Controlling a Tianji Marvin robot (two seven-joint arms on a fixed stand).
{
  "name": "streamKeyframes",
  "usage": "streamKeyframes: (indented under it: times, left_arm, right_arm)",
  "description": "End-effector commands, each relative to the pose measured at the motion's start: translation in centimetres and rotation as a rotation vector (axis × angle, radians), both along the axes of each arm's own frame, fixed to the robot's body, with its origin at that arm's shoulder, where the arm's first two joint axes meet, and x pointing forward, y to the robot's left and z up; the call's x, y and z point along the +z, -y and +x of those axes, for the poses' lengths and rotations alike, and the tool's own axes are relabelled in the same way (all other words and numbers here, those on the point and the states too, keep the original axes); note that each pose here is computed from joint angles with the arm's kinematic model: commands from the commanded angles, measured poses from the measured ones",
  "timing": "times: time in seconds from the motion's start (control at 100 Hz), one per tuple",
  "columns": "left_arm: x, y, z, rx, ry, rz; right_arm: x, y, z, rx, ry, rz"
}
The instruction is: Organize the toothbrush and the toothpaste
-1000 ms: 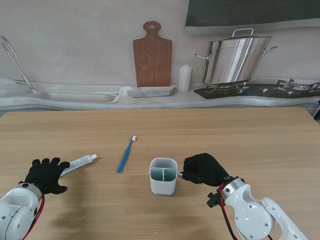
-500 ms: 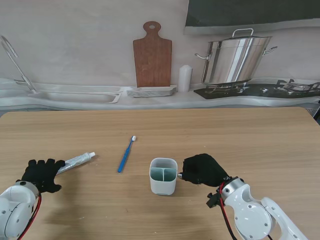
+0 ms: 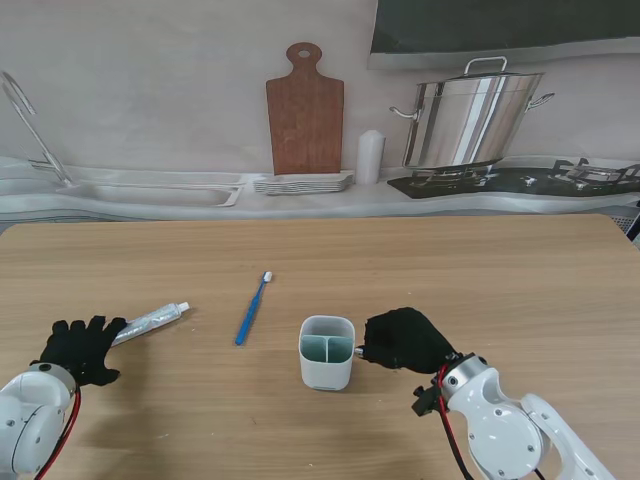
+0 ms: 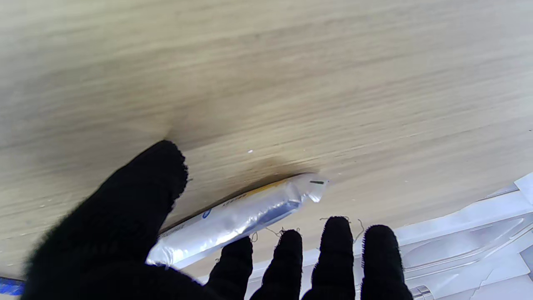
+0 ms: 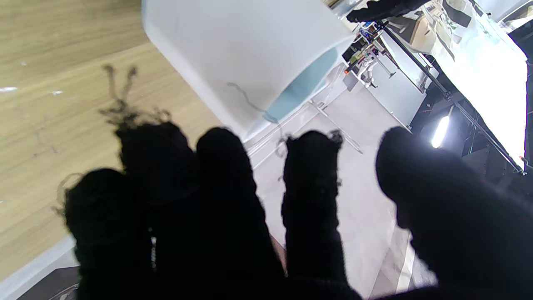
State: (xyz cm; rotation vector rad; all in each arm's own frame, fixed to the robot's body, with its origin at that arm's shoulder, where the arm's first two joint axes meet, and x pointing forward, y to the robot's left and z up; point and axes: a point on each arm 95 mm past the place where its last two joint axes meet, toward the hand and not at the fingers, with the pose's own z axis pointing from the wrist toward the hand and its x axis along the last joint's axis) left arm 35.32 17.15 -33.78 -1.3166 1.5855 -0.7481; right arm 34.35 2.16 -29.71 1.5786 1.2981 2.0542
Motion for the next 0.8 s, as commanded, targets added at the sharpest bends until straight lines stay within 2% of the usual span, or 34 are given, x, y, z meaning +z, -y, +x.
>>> streamKeyframes:
  times: [0.0, 0.35, 0.79]
  left_arm:
    - [-1.1, -0.3, -0.6, 0.018, -0.044, -0.002]
    - [-1.3, -0.6, -0.2, 0.045, -0.050, -0.022]
    - [-3.7, -0.8, 1.1, 0.058, -0.162, -0.045]
  right_arm:
    - [-0.4, -0.2, -0.3, 0.011, -0.018, -0.008]
    - [-0.4, -0.3, -0.2, 0.014, -0.020, -0.010]
    - [-0.5, -0.3, -0.2, 0.018, -0.025, -0.009]
